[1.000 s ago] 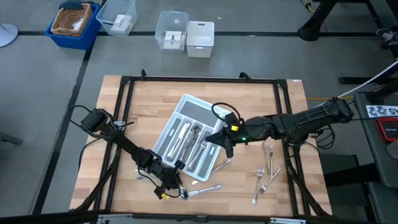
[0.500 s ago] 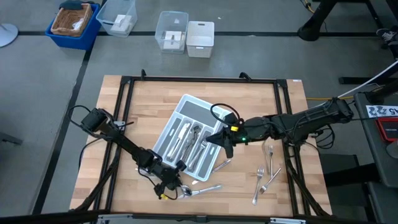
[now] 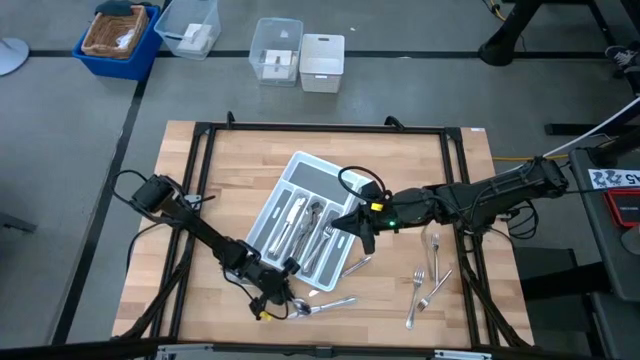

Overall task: Sort silverware
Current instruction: Put the silver spoon into the white cutlery tray

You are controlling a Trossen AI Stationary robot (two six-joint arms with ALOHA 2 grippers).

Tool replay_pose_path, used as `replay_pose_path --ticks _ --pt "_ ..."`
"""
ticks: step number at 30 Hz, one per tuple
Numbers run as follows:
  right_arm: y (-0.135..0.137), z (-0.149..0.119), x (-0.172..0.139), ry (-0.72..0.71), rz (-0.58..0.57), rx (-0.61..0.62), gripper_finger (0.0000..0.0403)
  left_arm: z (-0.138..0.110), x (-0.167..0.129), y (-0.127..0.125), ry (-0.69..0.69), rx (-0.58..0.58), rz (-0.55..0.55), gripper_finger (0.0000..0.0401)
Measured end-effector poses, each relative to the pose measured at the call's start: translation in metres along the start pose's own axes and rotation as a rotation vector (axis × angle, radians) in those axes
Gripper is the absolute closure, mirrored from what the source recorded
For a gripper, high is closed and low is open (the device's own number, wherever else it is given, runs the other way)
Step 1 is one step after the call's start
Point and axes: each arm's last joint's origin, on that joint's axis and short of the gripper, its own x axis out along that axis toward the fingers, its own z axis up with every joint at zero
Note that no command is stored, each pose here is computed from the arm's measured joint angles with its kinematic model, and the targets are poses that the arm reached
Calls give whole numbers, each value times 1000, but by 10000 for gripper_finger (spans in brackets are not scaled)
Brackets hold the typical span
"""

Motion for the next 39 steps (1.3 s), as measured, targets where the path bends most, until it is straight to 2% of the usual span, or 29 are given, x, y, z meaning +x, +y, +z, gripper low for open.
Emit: replay_pose_path --ticks 14,28,39 --pt "0 0 0 0 0 -1 386 3 0 1 -31 -99 4 390" --pt "0 0 0 1 0 -2 386 16 -2 3 -161 -209 14 388" --pt "2 3 -6 -9 11 -15 386 28 -7 8 -276 -304 101 386"
